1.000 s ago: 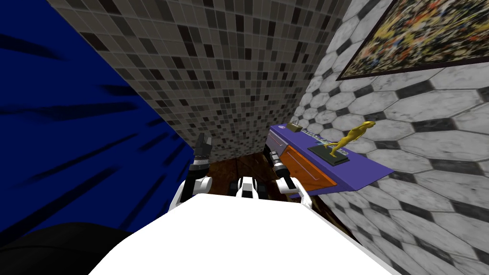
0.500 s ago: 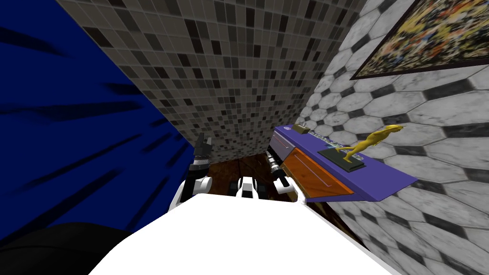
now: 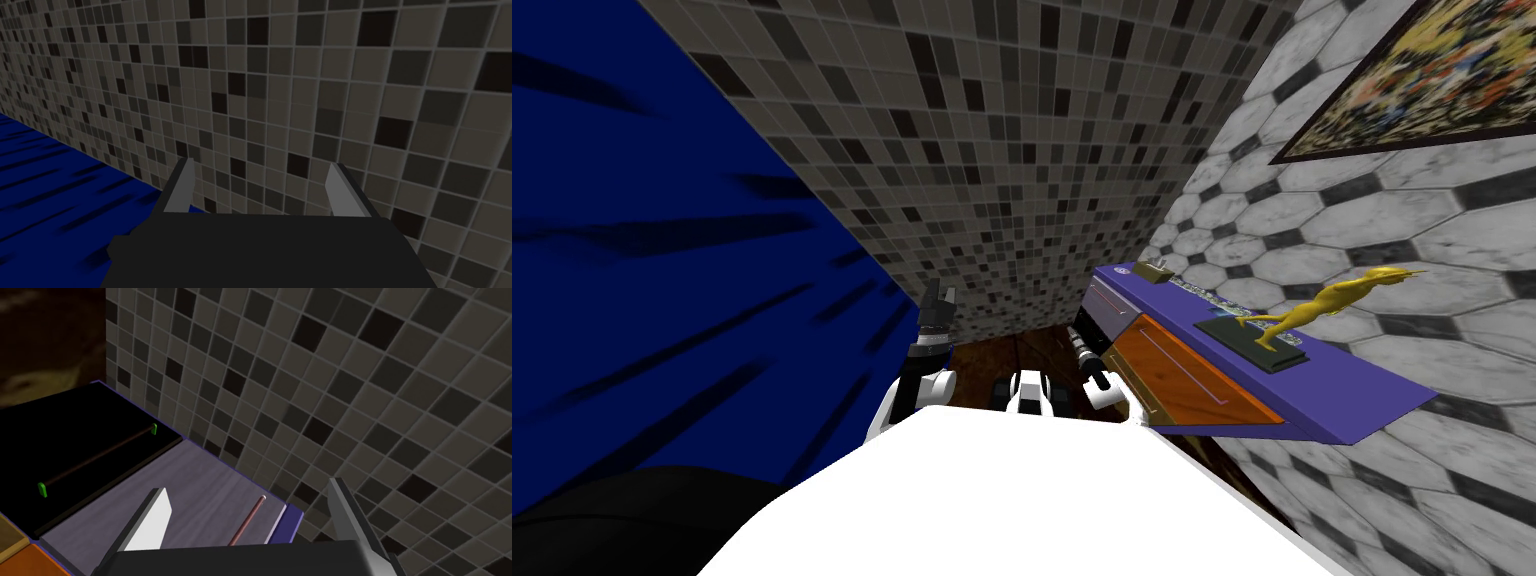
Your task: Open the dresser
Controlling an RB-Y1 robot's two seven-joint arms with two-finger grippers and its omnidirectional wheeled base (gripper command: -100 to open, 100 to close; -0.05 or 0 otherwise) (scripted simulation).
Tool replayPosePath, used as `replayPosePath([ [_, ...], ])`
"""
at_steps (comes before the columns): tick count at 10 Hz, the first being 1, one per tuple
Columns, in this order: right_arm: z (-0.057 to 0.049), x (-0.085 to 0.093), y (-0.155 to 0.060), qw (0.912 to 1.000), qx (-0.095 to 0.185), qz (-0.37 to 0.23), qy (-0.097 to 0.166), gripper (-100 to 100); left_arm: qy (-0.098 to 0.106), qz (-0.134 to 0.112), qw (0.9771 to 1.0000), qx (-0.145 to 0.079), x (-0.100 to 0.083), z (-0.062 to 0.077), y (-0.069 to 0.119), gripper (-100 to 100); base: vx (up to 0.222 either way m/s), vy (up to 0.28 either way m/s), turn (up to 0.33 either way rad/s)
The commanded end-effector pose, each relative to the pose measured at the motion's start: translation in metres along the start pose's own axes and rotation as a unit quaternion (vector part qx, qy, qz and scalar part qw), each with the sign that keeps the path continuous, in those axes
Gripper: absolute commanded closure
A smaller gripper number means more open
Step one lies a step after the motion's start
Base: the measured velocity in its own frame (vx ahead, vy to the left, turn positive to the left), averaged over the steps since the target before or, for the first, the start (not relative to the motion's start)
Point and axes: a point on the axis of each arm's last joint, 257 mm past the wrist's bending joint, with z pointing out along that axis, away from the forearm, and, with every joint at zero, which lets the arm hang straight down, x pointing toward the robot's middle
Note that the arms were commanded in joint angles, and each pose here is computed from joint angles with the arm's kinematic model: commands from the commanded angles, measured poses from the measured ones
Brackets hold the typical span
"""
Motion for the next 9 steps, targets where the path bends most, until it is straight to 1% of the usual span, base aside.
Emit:
replayPosePath([
  [1, 0.003, 0.012, -0.033, 0.9983, 0.049, -0.031, 0.013, -100, 0.0, 0.0, 1.0, 0.0, 0.0, 0.0, 0.0, 0, 0.069, 0.081, 0.023],
  [2, 0.003, 0.012, -0.036, 0.9979, 0.056, -0.031, 0.012, -100, 0.0, 0.0, 1.0, 0.0, 0.0, 0.0, 0.0, 0, 0.029, 0.038, -0.004],
  [3, 0.005, 0.017, -0.056, 0.9945, 0.084, -0.059, 0.02, -100, 0.0, 0.0, 1.0, 0.0, 0.0, 0.0, 0.0, 0, 0.056, 0.058, 0.054],
  [4, 0.004, 0.018, -0.068, 0.9929, 0.1, -0.06, 0.021, -100, 0.0, 0.0, 1.0, 0.0, 0.0, 0.0, 0.0, 0, 0.057, 0.051, 0.027],
  [5, 0.005, 0.018, -0.081, 0.9882, 0.123, -0.088, 0.025, -100, 0.0, 0.0, 1.0, 0.0, 0.0, 0.0, 0.0, 0, 0.074, 0.065, 0.054],
  [6, 0.002, 0.02, -0.096, 0.9855, 0.141, -0.089, 0.028, -100, 0.0, 0.0, 1.0, 0.0, 0.0, 0.0, 0.0, 0, 0.064, 0.059, 0.022],
  [7, 0.002, 0.02, -0.116, 0.9783, 0.166, -0.119, 0.033, -100, 0.0, 0.0, 1.0, 0.0, 0.0, 0.0, 0.0, 0, 0.088, 0.06, 0.045],
  [8, -0.001, 0.019, -0.127, 0.9753, 0.182, -0.12, 0.033, -100, 0.0, 0.0, 1.0, 0.0, 0.0, 0.0, 0.0, 0, 0.079, 0.046, 0.027],
  [9, -0.001, 0.015, -0.141, 0.9667, 0.204, -0.15, 0.035, -100, 0.0, 0.0, 1.0, 0.0, 0.0, 0.0, 0.0, 0, 0.09, 0.043, 0.046],
])
